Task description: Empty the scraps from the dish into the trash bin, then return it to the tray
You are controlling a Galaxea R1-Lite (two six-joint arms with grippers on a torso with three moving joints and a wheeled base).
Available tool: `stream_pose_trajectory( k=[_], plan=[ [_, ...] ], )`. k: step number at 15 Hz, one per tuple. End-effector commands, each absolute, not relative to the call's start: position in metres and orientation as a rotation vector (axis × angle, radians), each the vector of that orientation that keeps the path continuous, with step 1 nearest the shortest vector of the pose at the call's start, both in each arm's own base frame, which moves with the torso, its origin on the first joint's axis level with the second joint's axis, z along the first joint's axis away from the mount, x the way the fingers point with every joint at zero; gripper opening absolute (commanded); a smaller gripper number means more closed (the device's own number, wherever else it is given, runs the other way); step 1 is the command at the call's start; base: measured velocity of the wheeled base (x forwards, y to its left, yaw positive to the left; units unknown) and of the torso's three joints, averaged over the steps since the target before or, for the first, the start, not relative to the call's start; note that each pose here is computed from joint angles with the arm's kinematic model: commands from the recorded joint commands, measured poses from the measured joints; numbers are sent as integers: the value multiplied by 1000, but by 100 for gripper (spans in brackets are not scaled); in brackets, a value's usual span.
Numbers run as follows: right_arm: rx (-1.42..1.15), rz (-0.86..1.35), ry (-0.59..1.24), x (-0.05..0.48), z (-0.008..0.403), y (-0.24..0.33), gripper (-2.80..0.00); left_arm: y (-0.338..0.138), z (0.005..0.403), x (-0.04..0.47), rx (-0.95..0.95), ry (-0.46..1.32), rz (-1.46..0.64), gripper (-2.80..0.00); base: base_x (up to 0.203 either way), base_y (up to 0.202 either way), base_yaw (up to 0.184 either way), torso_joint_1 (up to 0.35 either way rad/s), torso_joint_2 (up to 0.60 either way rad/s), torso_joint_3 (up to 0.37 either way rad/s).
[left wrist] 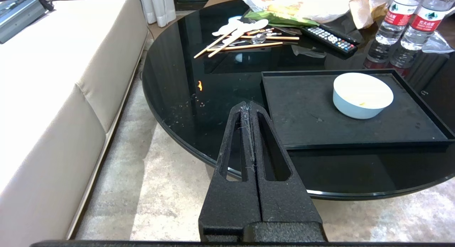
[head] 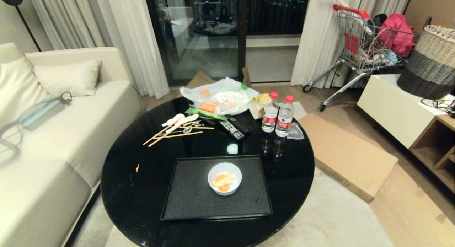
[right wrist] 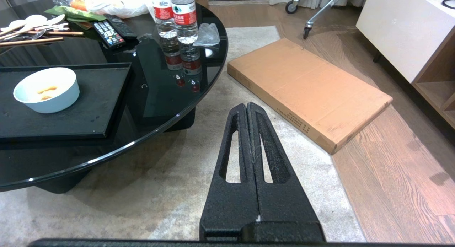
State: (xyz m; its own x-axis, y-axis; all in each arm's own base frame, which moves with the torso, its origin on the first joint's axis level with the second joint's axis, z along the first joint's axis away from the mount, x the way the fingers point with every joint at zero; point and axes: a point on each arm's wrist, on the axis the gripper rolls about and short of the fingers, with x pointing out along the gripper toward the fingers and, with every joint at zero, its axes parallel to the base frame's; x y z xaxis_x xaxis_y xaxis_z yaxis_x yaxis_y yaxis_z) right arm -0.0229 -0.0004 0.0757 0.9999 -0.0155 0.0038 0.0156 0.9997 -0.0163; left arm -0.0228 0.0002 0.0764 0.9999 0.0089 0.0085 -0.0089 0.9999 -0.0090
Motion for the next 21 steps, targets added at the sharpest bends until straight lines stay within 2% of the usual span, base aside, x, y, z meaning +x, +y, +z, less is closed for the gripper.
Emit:
stream_pose_trajectory(
  k=[1,21],
  plan=[
    [-17,-15,-3,-23,76,0,-280,0,76,-23,-9,-9,9,-280,0,0,0,0,0,0],
    [-17,-15,-4,-23,76,0,-280,0,76,-23,-9,-9,9,-280,0,0,0,0,0,0]
  ],
)
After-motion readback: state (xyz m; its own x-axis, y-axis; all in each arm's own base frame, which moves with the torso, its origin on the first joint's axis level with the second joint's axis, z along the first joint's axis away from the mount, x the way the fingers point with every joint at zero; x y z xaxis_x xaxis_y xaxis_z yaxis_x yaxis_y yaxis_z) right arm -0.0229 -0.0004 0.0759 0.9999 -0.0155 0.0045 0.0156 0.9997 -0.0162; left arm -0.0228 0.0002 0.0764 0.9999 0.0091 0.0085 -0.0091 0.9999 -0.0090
